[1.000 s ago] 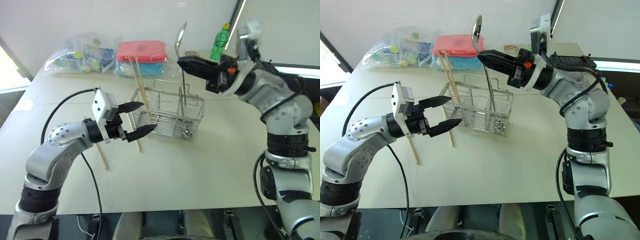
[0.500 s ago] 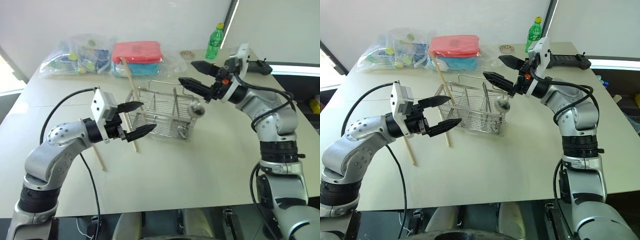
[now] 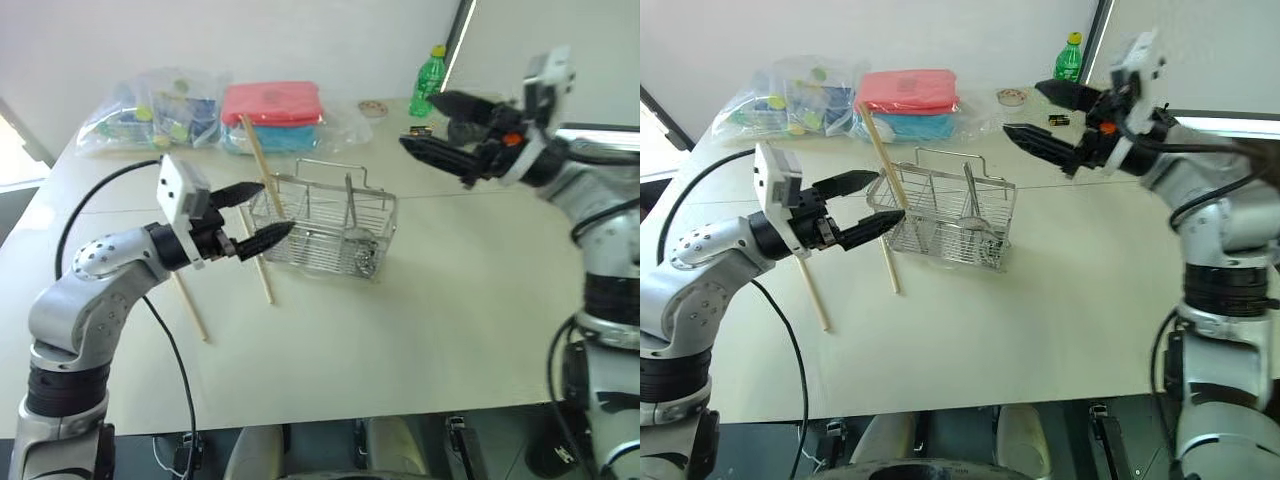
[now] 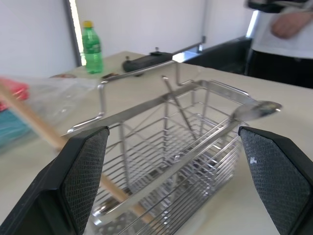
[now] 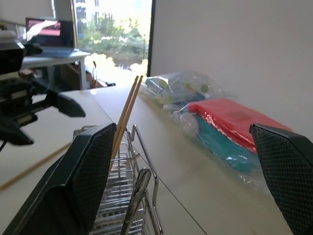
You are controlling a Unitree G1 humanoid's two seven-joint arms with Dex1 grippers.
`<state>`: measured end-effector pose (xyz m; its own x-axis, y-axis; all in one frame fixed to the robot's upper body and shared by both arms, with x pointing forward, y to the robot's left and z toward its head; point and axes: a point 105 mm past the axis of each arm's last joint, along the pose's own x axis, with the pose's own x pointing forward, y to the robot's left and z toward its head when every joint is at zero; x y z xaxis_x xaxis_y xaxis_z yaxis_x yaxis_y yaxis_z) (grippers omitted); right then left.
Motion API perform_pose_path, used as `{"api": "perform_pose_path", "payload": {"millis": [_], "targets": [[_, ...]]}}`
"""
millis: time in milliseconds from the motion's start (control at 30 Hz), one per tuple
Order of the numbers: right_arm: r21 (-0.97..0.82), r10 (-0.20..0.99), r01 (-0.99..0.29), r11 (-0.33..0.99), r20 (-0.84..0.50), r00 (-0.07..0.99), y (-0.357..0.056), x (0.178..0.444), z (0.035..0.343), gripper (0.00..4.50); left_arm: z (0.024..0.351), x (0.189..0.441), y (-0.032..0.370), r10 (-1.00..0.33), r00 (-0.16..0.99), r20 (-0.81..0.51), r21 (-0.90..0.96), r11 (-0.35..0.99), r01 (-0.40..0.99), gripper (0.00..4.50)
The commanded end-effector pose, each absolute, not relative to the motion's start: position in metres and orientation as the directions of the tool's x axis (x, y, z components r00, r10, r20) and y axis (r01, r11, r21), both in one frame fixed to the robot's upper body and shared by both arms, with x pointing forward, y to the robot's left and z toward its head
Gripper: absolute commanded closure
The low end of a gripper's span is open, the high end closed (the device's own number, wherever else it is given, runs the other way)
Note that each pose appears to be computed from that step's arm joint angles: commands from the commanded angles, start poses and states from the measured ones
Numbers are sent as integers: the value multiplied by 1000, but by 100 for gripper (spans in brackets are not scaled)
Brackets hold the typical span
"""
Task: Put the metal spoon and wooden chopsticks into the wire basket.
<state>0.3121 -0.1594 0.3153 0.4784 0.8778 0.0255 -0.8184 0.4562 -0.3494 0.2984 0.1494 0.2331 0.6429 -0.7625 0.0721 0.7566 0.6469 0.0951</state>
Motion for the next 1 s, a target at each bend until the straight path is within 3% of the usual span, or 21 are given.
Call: {"api": "perform_pose_path", "payload": {"millis": [33, 200, 300, 567, 833, 1000], "targets": [[-414, 914, -869, 270, -172, 367, -159, 277, 310, 2, 244, 304, 186, -645, 761, 68, 38, 764, 644, 0], [-355, 910, -901, 250, -231, 344, -162, 258, 294, 2, 229, 311, 236, -440, 898, -23, -50, 897, 438, 0], [-364, 890, -890, 275, -253, 379, -165, 255, 275, 2, 208, 322, 265, -218, 971, -94, -27, 976, 216, 0], [-255, 852, -875, 412, -231, 469, -182, 242, 229, 2, 157, 337, 288, 100, 965, -241, -53, 992, -116, 0], [-238, 843, -859, 453, -198, 499, -183, 233, 229, 2, 123, 360, 283, 187, 921, -343, -120, 963, -241, 0], [-247, 839, -872, 422, -258, 479, -181, 222, 211, 2, 112, 382, 272, 222, 901, -372, -120, 951, -284, 0]]}}
